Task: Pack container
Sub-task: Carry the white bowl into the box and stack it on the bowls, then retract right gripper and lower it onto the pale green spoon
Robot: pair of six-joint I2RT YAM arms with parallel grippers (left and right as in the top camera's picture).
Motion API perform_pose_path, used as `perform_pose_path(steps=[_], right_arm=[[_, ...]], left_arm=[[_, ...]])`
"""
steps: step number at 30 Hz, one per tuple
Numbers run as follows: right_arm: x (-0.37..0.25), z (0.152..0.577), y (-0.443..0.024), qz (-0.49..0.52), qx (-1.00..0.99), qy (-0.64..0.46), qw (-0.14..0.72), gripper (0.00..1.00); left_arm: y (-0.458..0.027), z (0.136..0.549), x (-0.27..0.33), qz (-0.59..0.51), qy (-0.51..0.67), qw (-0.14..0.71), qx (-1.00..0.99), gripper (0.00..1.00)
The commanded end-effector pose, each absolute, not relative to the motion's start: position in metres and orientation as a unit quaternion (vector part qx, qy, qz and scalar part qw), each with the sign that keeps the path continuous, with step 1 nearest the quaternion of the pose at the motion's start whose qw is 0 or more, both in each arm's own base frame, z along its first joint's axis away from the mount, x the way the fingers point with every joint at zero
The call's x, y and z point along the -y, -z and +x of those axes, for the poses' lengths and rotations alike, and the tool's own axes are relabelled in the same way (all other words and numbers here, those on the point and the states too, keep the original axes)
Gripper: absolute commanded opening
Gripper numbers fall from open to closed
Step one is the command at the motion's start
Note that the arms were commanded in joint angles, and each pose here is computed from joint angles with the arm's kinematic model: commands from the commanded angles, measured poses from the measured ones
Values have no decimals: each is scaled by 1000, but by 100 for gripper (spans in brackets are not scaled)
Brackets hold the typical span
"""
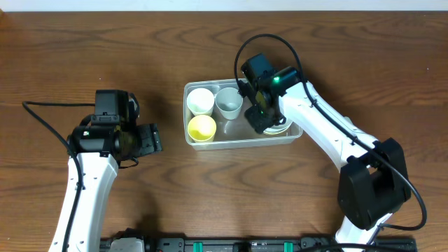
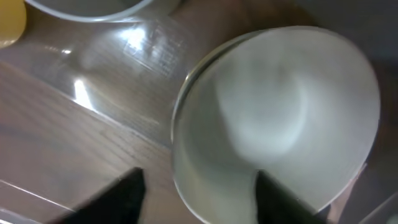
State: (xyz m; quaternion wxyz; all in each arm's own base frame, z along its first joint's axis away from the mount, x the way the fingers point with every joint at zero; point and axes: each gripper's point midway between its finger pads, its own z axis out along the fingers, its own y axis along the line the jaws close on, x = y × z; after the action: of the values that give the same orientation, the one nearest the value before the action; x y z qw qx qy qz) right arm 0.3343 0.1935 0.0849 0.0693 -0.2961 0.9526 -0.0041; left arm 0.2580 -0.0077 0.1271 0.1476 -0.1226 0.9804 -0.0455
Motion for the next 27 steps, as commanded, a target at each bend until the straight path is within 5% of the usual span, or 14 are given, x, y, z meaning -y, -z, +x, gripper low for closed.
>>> perform_pose_path(steps=[1, 11, 16, 22, 27], right_arm=[[-193, 334, -83, -298, -952, 14, 69, 64], [-186, 351, -95, -238, -964, 40, 111, 66], [-156, 381, -164, -133, -964, 78, 218, 73], [-91, 390, -266, 1, -942, 26, 333, 94], [-9, 366, -282, 76, -945, 37, 316, 96]], left_arm=[[-127, 257, 8, -129, 51, 145, -980, 81], [-127, 257, 8, -129, 51, 145, -980, 81], [-127, 257, 8, -129, 50, 145, -980, 81], [-127, 256, 8, -129, 50, 144, -980, 81], [-127, 256, 8, -129, 50, 144, -980, 81]])
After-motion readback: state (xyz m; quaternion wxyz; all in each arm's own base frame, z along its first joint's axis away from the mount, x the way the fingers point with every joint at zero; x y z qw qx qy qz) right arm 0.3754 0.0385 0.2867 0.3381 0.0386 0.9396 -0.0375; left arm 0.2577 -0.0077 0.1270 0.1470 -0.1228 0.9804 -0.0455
